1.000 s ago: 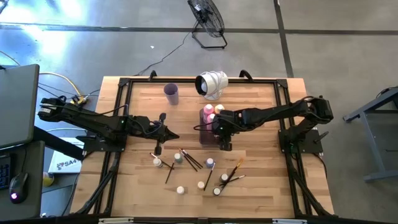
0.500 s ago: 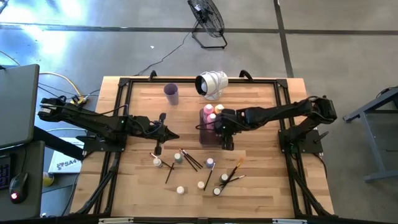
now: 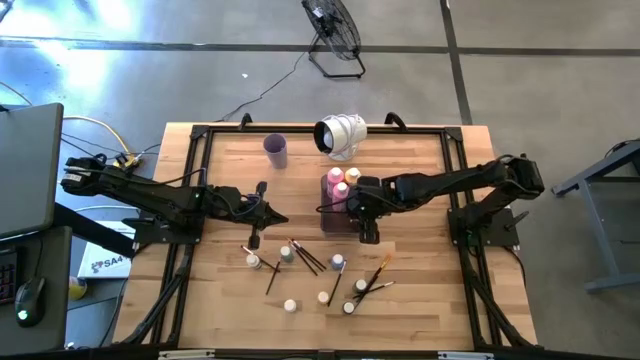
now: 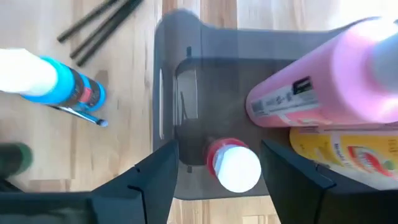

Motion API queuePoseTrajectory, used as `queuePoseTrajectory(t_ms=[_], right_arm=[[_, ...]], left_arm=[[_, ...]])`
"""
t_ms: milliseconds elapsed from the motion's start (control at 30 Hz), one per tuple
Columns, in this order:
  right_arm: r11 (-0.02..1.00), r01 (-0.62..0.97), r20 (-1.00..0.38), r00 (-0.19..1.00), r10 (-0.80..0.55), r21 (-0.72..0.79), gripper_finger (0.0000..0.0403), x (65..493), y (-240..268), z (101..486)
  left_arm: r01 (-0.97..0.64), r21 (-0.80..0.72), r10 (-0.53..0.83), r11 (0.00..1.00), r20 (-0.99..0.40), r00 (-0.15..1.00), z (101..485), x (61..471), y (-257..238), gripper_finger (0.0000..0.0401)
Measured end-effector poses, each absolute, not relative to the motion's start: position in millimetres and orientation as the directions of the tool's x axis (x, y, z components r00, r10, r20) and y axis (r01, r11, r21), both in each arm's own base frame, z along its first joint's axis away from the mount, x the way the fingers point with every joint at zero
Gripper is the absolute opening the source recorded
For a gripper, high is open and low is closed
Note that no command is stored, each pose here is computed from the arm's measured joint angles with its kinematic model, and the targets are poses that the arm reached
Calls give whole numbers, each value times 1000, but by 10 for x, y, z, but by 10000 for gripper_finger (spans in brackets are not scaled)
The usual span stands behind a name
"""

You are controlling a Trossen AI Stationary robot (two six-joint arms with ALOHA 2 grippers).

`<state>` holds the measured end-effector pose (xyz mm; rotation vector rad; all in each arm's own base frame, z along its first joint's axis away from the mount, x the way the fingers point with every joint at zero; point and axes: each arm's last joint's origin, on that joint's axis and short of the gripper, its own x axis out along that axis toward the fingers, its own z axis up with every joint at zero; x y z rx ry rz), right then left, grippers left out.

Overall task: Pick & Place Paint Supplies
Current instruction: Put the red paint bottle into the black bin

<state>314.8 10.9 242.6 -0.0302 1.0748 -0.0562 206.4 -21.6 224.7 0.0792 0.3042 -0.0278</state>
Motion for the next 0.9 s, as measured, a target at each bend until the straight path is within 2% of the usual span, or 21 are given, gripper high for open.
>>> queuePoseTrajectory(t_ms=[200,467,667,900], right_arm=[[999,29,-853,520,-48,-39,197,3116,148,2614],[998,39,-855,518,15,41,165,3053,292,2664],[998,45,-874,486,20,48,117,3005,422,2645],[999,20,-873,488,14,27,44,2982,558,2645]], left_arm=[[39,74,-15,996,-304,953,2243,2063,-216,0],[39,74,-15,997,-303,953,2244,2063,-216,0],[39,74,-15,996,-303,953,2244,2063,-216,0],[39,74,-15,997,-303,953,2244,2063,-216,0]])
